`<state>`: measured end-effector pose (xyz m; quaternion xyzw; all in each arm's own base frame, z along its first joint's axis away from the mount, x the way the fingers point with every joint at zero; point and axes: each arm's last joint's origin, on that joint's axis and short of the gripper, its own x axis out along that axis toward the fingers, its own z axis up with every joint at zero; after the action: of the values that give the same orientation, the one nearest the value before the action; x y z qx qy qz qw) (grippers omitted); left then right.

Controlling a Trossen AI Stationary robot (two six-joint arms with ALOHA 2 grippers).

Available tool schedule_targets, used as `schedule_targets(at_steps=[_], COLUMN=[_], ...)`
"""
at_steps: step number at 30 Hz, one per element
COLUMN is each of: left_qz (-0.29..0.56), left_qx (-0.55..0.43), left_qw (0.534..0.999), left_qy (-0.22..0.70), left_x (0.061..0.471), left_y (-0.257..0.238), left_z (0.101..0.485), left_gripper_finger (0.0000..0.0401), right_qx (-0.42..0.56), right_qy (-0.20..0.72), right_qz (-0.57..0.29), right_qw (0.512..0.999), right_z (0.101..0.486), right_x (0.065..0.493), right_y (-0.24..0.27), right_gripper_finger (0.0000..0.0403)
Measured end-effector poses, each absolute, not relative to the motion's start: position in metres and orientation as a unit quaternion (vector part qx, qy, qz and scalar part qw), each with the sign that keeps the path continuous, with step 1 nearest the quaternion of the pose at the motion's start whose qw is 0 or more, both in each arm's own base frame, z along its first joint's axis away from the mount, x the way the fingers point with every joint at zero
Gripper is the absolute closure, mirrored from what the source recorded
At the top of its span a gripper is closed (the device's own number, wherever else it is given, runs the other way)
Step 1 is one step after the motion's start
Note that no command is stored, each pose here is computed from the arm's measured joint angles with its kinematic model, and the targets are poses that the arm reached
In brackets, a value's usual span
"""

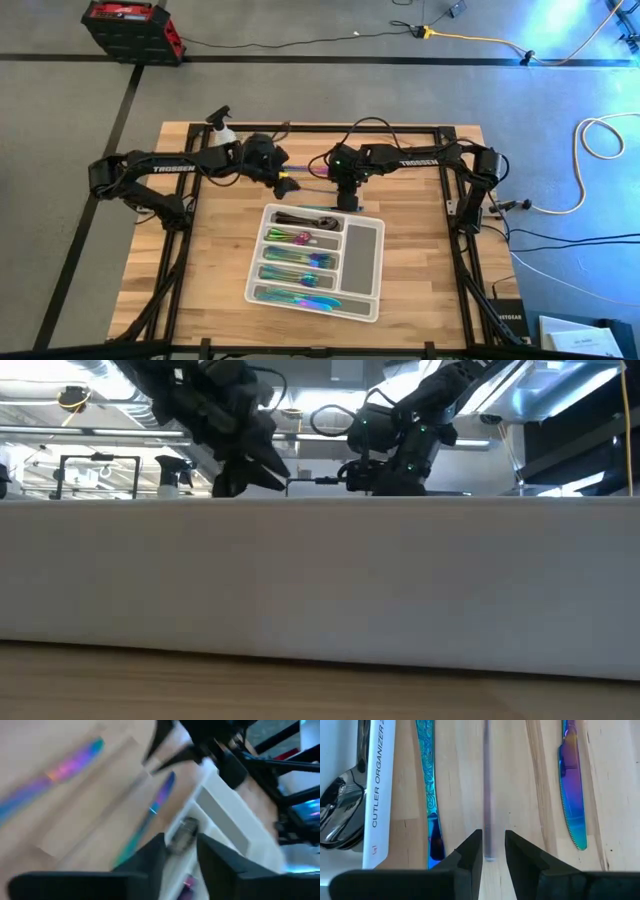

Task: Sort silverware
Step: Put the purple knife into the white silverware tray

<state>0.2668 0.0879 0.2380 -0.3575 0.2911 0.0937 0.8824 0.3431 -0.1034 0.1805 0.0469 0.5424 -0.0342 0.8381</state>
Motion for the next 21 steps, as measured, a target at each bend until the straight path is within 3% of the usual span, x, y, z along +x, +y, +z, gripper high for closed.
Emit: schedule_targets(at_steps=[5, 11, 15, 21], left_qz=[0.094, 0.122, 0.164, 0.159], left_qx=[-0.486, -0.486, -0.417, -0.211], left_qw=[0.808, 0.799, 0.828, 0.892], left_qy=[0.318, 0.333, 0.338, 0.367], left_x=[0.272, 0.278, 0.279, 0.280], left_y=[0.084, 0.086, 0.091, 0.095], left_z=[0.225, 0.211, 0.202, 0.198], left_gripper_finger=[0.0217, 0.0165, 0.0156, 0.0161], right_qx=[0.047, 0.016, 0.009, 0.033], right_qy=[0.542, 0.527, 0.511, 0.532], right_qz=[-0.034, -0.017, 0.004, -0.009], right_qw=[0.838, 0.850, 0.860, 0.846], right_z=[0.181, 0.181, 0.175, 0.151], right_x=[0.343, 0.346, 0.344, 0.339], right_y=[-0.103, -0.104, -0.107, -0.122], right_gripper_finger=[0.0338, 0.0336, 0.0319, 0.0244])
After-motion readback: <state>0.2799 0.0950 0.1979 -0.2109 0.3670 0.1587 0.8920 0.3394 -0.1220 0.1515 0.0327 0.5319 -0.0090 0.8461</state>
